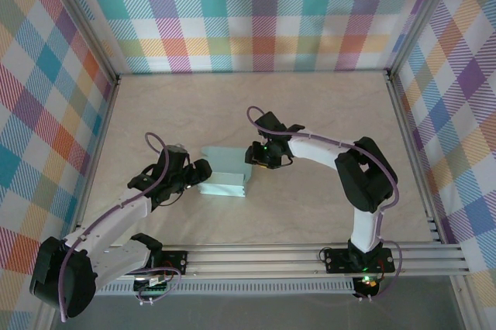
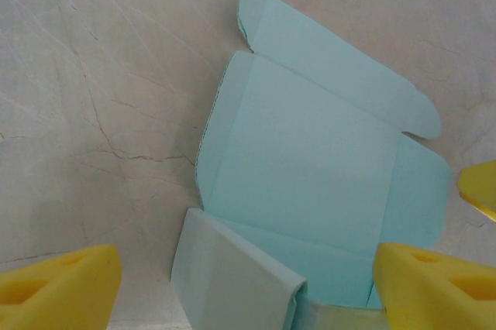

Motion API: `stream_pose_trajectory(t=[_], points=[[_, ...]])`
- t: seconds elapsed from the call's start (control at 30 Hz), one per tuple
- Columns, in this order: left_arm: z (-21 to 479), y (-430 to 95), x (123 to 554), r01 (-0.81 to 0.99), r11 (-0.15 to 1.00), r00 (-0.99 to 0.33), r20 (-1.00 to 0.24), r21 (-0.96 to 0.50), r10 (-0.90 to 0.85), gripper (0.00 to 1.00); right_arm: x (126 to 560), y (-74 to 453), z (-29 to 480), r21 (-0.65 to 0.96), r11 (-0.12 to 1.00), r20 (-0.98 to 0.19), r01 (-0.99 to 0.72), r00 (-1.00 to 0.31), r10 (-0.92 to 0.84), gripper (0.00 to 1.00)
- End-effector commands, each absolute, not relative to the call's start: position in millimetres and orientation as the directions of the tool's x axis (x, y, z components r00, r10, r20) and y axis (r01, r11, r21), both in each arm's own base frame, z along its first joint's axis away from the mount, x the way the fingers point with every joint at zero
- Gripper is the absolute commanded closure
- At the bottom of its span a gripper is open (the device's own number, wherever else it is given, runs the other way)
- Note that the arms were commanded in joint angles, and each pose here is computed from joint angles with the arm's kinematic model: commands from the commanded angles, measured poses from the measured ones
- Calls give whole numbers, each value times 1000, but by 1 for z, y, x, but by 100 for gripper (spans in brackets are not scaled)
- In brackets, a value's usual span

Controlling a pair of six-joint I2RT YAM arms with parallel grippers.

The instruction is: Fold the paper box

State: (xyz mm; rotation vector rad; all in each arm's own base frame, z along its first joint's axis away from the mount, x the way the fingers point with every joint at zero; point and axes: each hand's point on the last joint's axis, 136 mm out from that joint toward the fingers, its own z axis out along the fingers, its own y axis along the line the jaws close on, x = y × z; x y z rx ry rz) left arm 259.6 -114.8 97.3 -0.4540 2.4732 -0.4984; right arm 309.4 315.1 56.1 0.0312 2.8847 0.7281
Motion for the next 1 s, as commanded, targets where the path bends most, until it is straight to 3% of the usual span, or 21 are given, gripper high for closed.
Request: stream_pose_trajectory(t=[0.0, 0.13, 0.33, 0.4, 0.43, 0.6, 0.77, 0.97], points=[[90, -110, 256, -213, 887, -795, -454, -410, -401, 16, 310, 321, 60, 491, 871, -159, -27, -986, 58, 56], [92, -109, 256, -209, 890, -794, -460, -407, -397, 16, 307, 330, 50, 511, 860, -112, -20, -993, 43, 63], [93, -109, 256, -207, 891, -795, -462, -404, -394, 15, 311, 333, 47, 508, 861, -108, -30, -994, 29, 82], [96, -109, 257, -201, 892, -792, -468, -406, -391, 15, 314, 333, 51, 506, 862, -121, -38, -992, 27, 98], [97, -110, 257, -196, 892, -791, -471, -407, -389, 14, 316, 333, 54, 505, 862, -138, -48, -990, 25, 100], [131, -114, 271, -131, 888, -740, -552, -442, -384, 5, 334, 328, 91, 466, 852, -372, -237, -927, -55, 100], [182, -115, 293, -54, 904, -661, -663, -425, -351, 0, 362, 321, 139, 308, 834, -672, -458, -725, -150, 100], [191, -128, 321, 11, 928, -662, -699, -373, -273, 0, 377, 328, 160, 138, 774, -839, -618, -488, -240, 100]])
